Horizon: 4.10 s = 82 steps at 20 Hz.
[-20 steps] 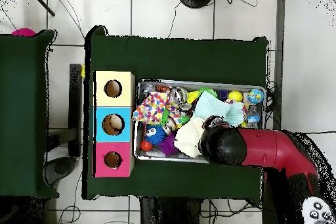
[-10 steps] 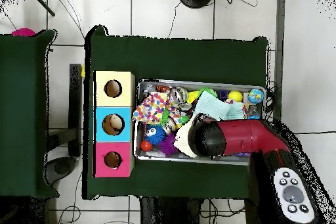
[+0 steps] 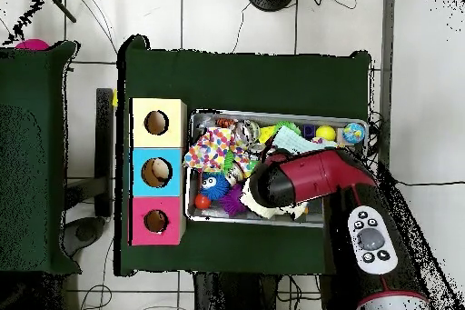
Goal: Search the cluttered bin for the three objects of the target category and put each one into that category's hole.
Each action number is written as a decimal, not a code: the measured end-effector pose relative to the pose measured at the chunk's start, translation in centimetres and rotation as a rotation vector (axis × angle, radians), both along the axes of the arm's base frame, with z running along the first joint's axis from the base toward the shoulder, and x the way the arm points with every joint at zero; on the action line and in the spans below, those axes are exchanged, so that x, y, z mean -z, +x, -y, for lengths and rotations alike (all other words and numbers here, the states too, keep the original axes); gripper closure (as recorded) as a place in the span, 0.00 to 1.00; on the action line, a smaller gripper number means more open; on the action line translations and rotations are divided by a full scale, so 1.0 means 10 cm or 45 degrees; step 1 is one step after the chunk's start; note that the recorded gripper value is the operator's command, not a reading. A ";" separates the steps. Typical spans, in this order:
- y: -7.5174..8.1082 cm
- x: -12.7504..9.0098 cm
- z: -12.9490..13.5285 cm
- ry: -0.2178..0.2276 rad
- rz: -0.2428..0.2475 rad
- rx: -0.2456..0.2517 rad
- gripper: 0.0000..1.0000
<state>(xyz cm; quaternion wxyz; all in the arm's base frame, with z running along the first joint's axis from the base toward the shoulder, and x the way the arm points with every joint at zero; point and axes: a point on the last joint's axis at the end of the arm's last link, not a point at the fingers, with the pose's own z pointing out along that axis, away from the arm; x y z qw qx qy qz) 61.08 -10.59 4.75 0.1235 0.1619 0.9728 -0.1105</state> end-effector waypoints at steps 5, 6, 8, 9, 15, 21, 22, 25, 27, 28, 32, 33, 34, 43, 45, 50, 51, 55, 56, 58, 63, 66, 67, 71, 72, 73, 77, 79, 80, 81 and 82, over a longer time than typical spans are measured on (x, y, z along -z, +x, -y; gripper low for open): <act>0.14 -0.01 0.19 -0.024 0.036 0.007 0.00; 0.18 -0.03 0.33 -0.028 0.053 0.032 0.00; 0.20 -0.04 0.43 -0.032 0.063 0.048 0.00; 0.22 -0.07 0.59 -0.038 0.076 0.076 0.00; 0.24 -0.02 1.03 -0.035 0.073 0.165 0.00; -0.01 0.28 1.13 0.029 -0.095 0.277 0.00; -0.05 0.32 1.11 0.036 -0.123 0.288 0.00; -0.21 0.46 0.99 0.067 -0.213 0.311 0.00; -0.28 0.50 0.89 0.082 -0.251 0.313 0.00; -0.30 0.51 0.86 0.086 -0.260 0.311 0.00; -0.40 0.54 0.65 0.103 -0.300 0.283 0.00; -0.42 0.54 0.59 0.103 -0.306 0.272 0.00; -0.43 0.54 0.56 0.103 -0.310 0.266 0.00; -0.44 0.56 0.05 0.126 -0.277 0.151 0.00; -0.47 0.55 -0.06 0.144 -0.278 0.149 0.00; -0.54 0.56 -0.32 0.205 -0.298 0.174 0.00; -0.58 0.56 -0.42 0.232 -0.314 0.194 0.00; -0.71 0.58 -0.71 0.308 -0.377 0.255 0.00; -0.75 0.59 -0.83 0.334 -0.397 0.272 0.00; -0.77 0.60 -0.98 0.361 -0.406 0.284 0.00; -0.76 0.63 -1.35 0.414 -0.398 0.292 0.00; -0.78 0.64 -1.48 0.427 -0.404 0.296 0.00; -0.79 0.64 -1.53 0.432 -0.406 0.300 0.00; -0.80 0.64 -1.65 0.430 -0.408 0.318 0.00; -0.81 0.63 -1.65 0.421 -0.408 0.327 0.00; -0.82 0.62 -1.64 0.402 -0.407 0.335 0.00; -0.85 0.51 -1.57 0.325 -0.389 0.326 0.00; -0.85 0.37 -1.53 0.260 -0.370 0.300 0.00; -0.85 0.30 -1.51 0.234 -0.363 0.288 0.00; -0.85 0.23 -1.50 0.210 -0.355 0.275 0.00; -0.84 0.17 -1.49 0.193 -0.348 0.266 0.00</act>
